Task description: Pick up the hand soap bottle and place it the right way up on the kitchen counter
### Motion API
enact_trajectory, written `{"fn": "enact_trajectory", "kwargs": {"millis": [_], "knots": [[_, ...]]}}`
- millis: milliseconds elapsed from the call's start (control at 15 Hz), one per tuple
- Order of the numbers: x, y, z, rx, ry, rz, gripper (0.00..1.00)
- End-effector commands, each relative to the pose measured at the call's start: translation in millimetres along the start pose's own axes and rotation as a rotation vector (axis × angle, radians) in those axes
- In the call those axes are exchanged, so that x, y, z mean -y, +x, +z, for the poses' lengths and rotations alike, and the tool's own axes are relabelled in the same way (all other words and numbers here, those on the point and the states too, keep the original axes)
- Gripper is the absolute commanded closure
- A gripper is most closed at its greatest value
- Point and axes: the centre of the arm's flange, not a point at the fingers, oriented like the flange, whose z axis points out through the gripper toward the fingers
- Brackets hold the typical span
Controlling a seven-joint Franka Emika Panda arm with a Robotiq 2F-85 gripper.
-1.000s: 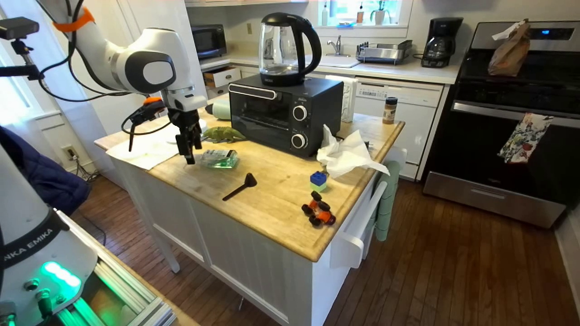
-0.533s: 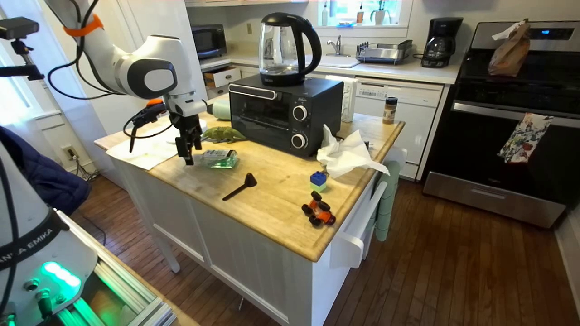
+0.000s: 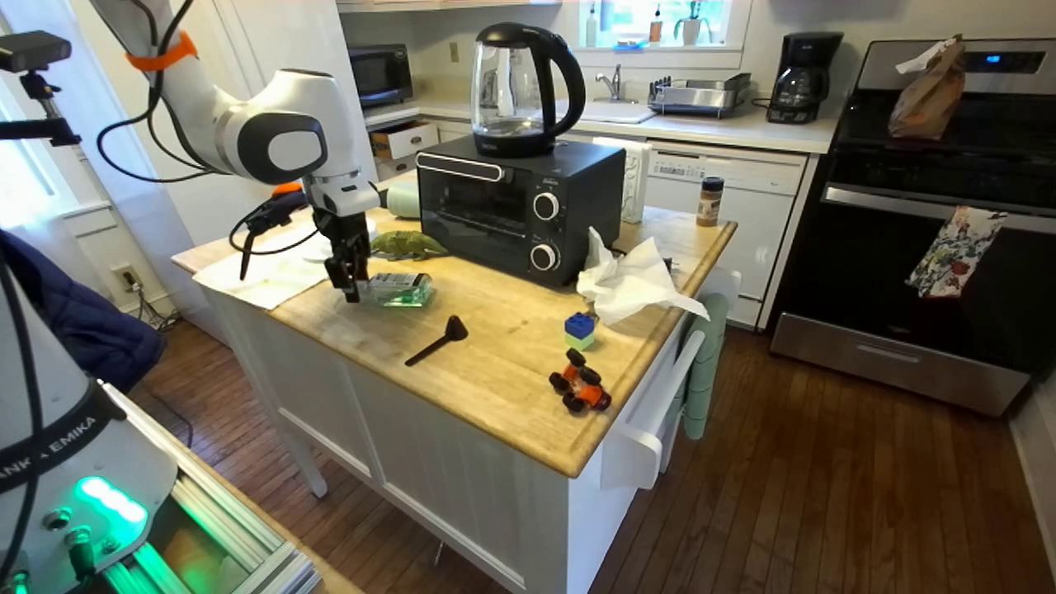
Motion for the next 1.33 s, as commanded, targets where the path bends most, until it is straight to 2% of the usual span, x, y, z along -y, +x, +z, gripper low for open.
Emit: {"fn": "enact_trajectory", "kwargs": {"millis": [0,200,267,467,733,933,1267], "knots": [[4.2,3.9,6.8,0.004,0.018,0.01,0.72],[2.5,6.0,10.0,0.011,0.009,0.021,0.92],[2.1,7.4,9.8,0.013,0.009,0.025,0.93],[-1.7,10.9,10.7,0.034,0.008,0.054,0.92],[-6.6,18.1,1.9,0.111,0.053,0.091,0.92],[-11.1,33.2,-3.3,0.159,0.066,0.124,0.92],[-20.7,62.4,-15.7,0.223,0.046,0.169,0.92]]}}
